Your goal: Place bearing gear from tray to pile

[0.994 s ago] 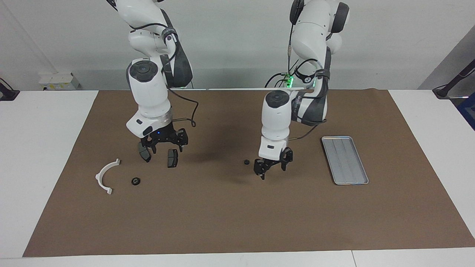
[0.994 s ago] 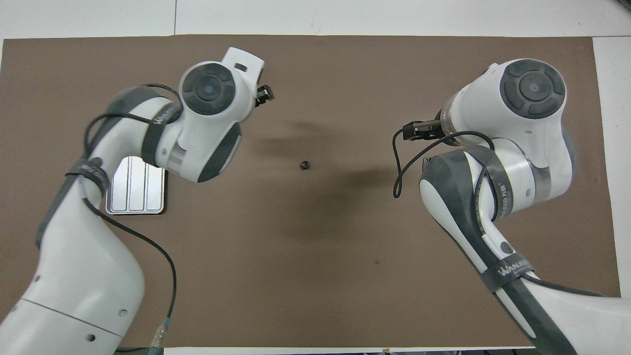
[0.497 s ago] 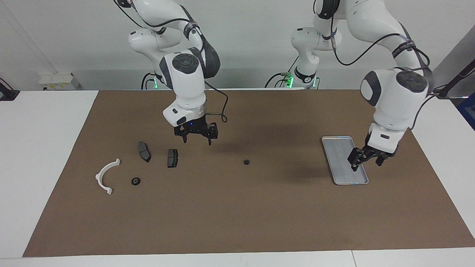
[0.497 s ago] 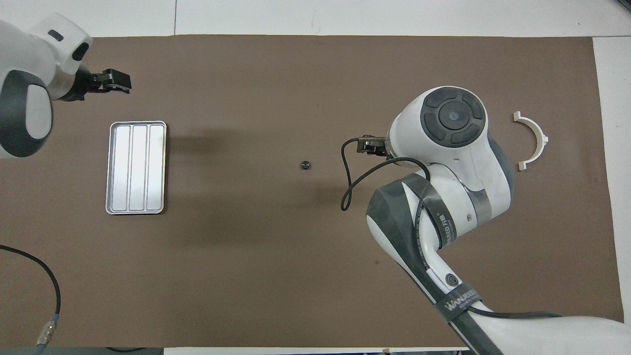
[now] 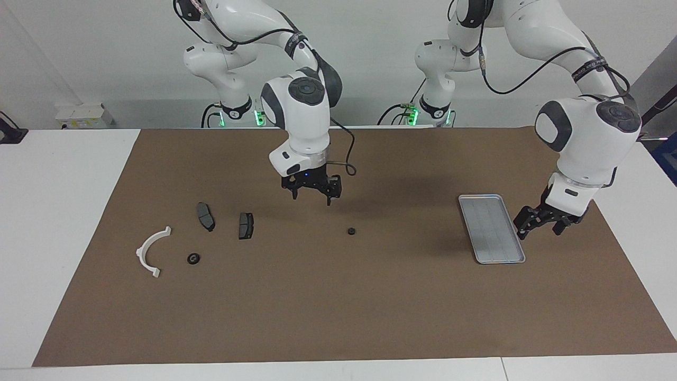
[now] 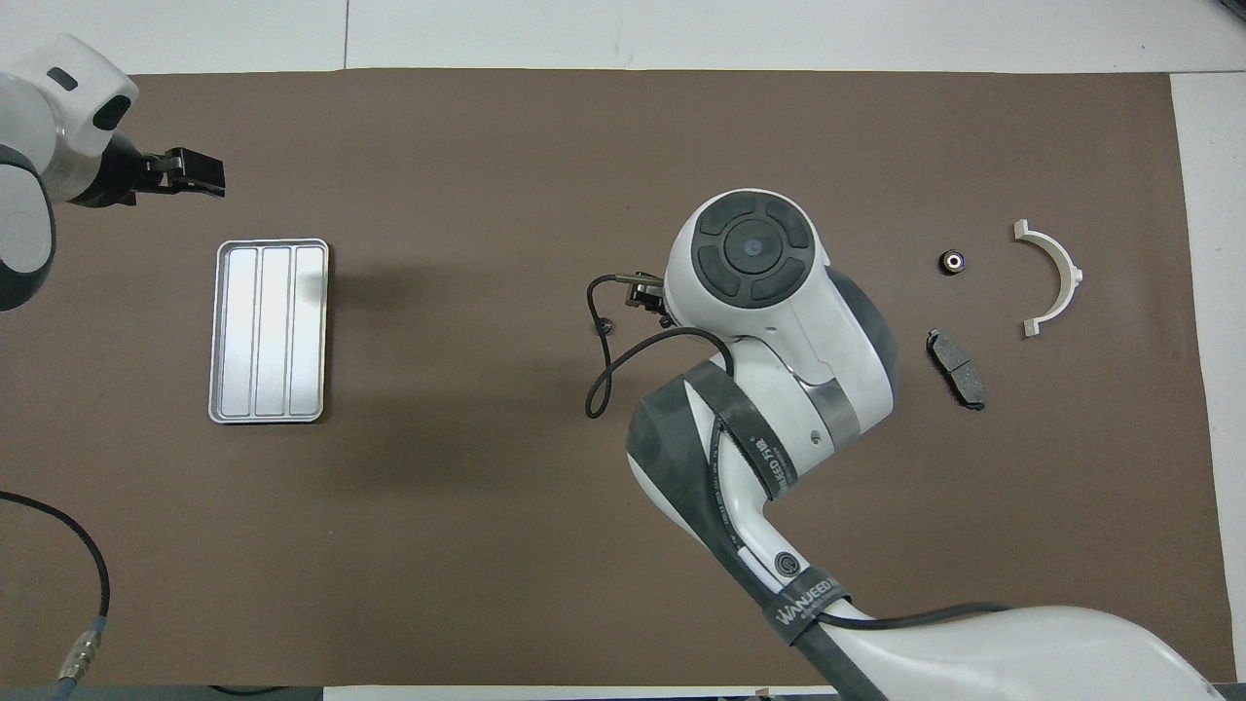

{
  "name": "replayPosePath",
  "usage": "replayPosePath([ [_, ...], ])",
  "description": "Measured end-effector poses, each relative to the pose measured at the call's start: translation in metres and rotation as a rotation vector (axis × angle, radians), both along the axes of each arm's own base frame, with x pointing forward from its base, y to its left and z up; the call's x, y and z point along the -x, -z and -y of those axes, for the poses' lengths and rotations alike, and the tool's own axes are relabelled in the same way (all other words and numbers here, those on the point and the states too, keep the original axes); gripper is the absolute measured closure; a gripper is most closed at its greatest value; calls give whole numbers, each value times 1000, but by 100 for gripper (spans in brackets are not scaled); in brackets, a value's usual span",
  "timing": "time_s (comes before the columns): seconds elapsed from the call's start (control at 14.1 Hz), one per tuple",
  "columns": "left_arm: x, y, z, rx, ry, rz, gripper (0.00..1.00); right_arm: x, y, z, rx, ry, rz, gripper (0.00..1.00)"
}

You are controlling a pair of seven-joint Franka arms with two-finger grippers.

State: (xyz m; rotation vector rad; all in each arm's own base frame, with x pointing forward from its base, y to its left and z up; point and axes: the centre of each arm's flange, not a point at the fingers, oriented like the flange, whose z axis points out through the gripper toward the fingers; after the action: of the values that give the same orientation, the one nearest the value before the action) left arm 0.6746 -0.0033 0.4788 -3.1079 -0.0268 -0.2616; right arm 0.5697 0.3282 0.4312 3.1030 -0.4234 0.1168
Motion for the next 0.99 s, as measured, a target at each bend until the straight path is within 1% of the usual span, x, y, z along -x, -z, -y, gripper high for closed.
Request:
replayPosePath([
  [0.21, 18, -35, -1, 4, -3, -12, 0, -2, 15, -20, -12, 26, -18, 0],
  [0.5, 55, -85, -4, 13, -6, -40, 0, -2, 47, -61, -13, 50, -33, 0],
  [0.57, 69, -90, -5, 16, -7, -43, 0, -3, 58, -75, -20, 56, -29, 0],
  [0.78, 121, -100, -8, 27, 2, -50, 0, -9, 90, -95, -35, 58, -19, 0],
  [0.85, 132, -104, -9, 28, 11, -41, 0, -11, 99, -98, -41, 56, -14, 0],
  [0.99, 140, -112, -9, 29, 20, -25, 0, -10, 114, -105, -45, 47, -12, 0],
])
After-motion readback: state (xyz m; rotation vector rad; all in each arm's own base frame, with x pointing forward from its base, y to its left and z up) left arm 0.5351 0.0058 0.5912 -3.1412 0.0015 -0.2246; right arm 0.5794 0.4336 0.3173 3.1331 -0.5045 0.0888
